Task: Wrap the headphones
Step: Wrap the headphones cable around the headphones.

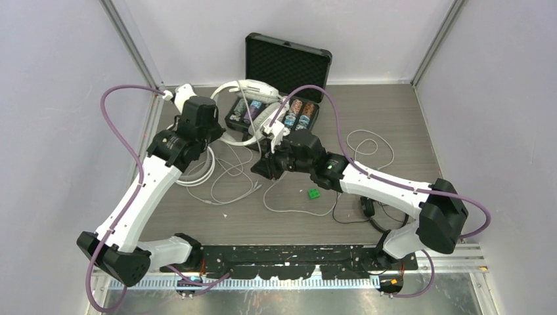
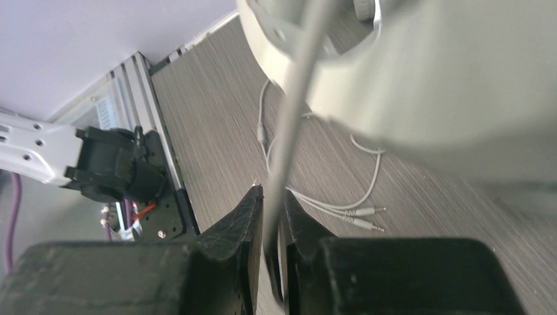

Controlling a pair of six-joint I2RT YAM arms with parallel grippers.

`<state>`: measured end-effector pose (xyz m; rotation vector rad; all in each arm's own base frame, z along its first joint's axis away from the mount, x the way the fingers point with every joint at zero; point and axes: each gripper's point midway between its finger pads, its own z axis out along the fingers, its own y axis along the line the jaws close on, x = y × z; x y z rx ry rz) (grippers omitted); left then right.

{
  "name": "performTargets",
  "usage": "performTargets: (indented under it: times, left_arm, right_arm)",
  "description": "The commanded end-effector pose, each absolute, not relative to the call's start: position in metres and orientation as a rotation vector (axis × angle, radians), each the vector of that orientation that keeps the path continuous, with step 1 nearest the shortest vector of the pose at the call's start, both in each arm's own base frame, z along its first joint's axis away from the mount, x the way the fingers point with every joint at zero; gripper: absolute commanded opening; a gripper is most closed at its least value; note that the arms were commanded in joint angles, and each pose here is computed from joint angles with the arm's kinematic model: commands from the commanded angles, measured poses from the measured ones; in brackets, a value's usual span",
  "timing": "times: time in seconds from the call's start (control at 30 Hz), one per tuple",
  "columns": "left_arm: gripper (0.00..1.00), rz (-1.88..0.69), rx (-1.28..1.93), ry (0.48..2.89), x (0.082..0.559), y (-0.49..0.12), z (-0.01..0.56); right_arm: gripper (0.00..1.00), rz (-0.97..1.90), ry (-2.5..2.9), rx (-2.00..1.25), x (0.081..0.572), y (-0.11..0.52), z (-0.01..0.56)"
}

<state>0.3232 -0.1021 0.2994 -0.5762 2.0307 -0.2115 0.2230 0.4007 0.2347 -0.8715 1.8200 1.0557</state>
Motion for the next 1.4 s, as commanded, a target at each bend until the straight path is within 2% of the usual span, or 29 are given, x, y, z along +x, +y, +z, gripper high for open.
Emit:
performTargets:
  times: [0.0,0.23,0.43,0.53,0.67,1.13,1.37]
  left_arm:
    - [0.0,-0.428,-0.669,1.85,0.33,-0.112,0.355]
    - [0.0,-0.509,-0.686,1.841,0.326,-0.119,0.366]
    - [0.0,-0.534,-0.695,1.832,0.323,-0.12,0.371]
    - [0.0,-0.537,-0.693,1.833,0.322,-0.12,0.373]
    - [0.0,-0.546,-0.69,1.831,0.32,-0.12,0.378]
    - [0.0,-0.562,-0.671,1.814,0.312,-0.117,0.395]
    - [0.0,-0.598,-0.647,1.804,0.307,-0.12,0.409]
  right_arm:
    - [0.23,1.036,1.642,-0.859,0.226,0.398,0.268]
    - [0.3,1.088,1.517,-0.858,0.217,0.395,0.253]
    - [0.41,1.081,1.365,-0.845,0.217,0.393,0.252]
    - [0.51,1.045,1.314,-0.835,0.224,0.393,0.249]
    - [0.56,0.974,1.278,-0.853,0.235,0.397,0.243]
    - [0.53,0.881,1.296,-0.856,0.266,0.409,0.203]
    - [0.4,0.869,1.342,-0.751,0.286,0.396,0.186]
